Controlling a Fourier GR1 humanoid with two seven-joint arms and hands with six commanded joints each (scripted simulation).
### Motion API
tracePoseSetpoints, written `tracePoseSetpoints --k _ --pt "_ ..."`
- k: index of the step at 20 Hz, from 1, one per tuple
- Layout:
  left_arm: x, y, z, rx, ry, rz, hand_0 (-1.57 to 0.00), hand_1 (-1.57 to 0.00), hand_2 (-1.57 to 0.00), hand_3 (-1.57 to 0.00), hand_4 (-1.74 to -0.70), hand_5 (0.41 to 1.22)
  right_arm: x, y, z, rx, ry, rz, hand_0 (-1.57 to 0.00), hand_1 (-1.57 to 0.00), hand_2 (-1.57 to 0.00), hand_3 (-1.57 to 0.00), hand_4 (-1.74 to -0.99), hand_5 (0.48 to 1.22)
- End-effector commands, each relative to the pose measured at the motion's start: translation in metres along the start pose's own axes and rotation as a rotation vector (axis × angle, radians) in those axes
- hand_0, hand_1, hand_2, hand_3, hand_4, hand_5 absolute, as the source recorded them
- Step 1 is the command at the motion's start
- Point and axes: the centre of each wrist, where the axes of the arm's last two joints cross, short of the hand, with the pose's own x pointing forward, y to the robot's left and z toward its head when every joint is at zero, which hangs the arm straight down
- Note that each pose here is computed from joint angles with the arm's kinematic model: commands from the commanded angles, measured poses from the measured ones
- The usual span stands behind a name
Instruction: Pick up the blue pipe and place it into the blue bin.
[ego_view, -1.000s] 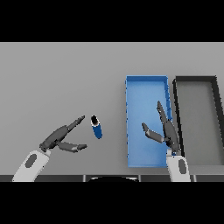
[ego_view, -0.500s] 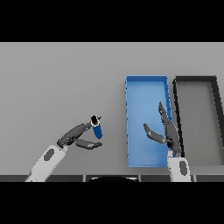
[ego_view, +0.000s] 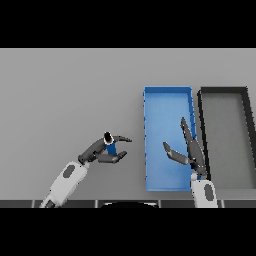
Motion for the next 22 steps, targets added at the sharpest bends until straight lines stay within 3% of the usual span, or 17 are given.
tracePoseSetpoints --k 1,4,8,13,17,22 --pt "0.001 -0.002 -0.005 0.018 0.002 0.023 -0.44 -0.59 -0.7 -0.72 -1.35 0.828 -0.003 0.001 0.003 0.003 0.009 0.006 0.0 0.0 0.0 0.0 -1.259 0.602" --pt "0.002 -0.01 -0.004 0.033 -0.023 0.046 -0.99 -1.07 -1.12 -1.1 -1.53 1.02 -0.001 -0.001 0.001 -0.005 0.004 -0.001 0.0 0.0 0.0 0.0 -1.262 0.611" --pt "0.002 -0.019 -0.005 0.049 -0.066 -0.022 -1.33 -1.37 -1.39 -1.31 -1.65 1.139 -0.001 -0.001 0.001 0.005 -0.005 0.002 0.0 0.0 0.0 0.0 -1.255 0.616" --pt "0.027 -0.022 -0.007 0.037 -0.204 -0.02 -1.49 -1.5 -1.51 -1.42 -1.71 1.194 0.0 0.0 -0.002 0.006 0.013 0.018 0.0 0.0 0.0 0.0 -1.248 0.627" --pt "0.06 -0.032 -0.015 -0.018 -0.293 -0.029 -1.54 -1.54 -1.55 -1.44 -1.72 1.21 -0.003 -0.005 -0.001 0.004 0.013 0.042 0.0 0.0 0.0 0.0 -1.221 0.631" --pt "0.08 -0.031 -0.019 -0.068 -0.274 -0.048 -1.56 -1.56 -1.56 -1.45 -1.73 1.217 -0.003 -0.003 -0.002 0.007 -0.013 0.035 0.0 0.0 0.0 0.0 -1.208 0.64"
